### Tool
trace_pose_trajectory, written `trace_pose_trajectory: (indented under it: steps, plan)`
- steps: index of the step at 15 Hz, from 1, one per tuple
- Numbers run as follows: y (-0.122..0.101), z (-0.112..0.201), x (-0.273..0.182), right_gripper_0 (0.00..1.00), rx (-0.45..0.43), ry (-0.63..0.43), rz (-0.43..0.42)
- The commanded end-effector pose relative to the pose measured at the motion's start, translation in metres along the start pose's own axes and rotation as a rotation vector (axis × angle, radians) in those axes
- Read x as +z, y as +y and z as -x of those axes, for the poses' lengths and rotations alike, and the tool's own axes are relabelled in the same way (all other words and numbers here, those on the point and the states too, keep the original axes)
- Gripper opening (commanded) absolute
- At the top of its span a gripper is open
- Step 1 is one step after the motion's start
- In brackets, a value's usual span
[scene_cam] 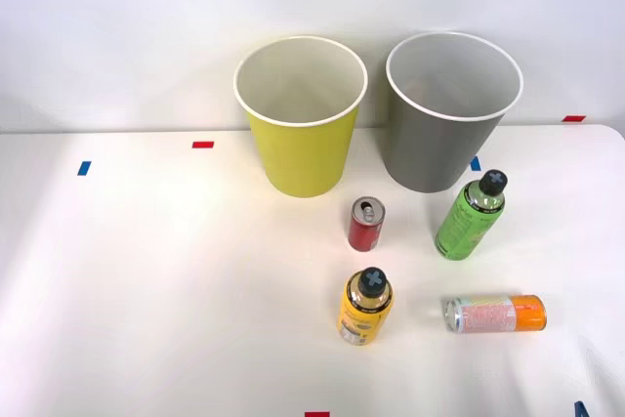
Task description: Put cans in the gray bin, plastic bottles in the light green bin
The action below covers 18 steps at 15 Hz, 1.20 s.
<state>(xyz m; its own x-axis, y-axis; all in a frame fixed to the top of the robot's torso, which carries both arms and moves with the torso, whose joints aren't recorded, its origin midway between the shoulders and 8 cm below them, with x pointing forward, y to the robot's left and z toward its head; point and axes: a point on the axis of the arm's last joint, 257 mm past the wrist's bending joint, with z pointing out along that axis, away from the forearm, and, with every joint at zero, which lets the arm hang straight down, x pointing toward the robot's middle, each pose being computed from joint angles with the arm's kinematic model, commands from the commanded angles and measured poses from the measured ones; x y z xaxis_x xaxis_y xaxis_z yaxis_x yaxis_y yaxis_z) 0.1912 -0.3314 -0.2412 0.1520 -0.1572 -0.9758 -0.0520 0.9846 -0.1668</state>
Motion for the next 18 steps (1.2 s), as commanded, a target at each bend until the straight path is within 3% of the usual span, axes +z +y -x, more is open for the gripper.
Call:
trace_pose_trajectory:
  steps: [1, 15, 16, 18]
  plan:
    - [0.0, 0.0, 0.0, 0.97, 0.0, 0.0, 0.0]
    - [0.0, 0.0, 0.0, 0.97, 0.0, 0.0, 0.0]
    - [0.003, -0.013, 0.0, 0.97, 0.031, 0.021, -0.023]
    - [-0.003, -0.012, -0.003, 0.97, 0.089, 0.004, -0.081]
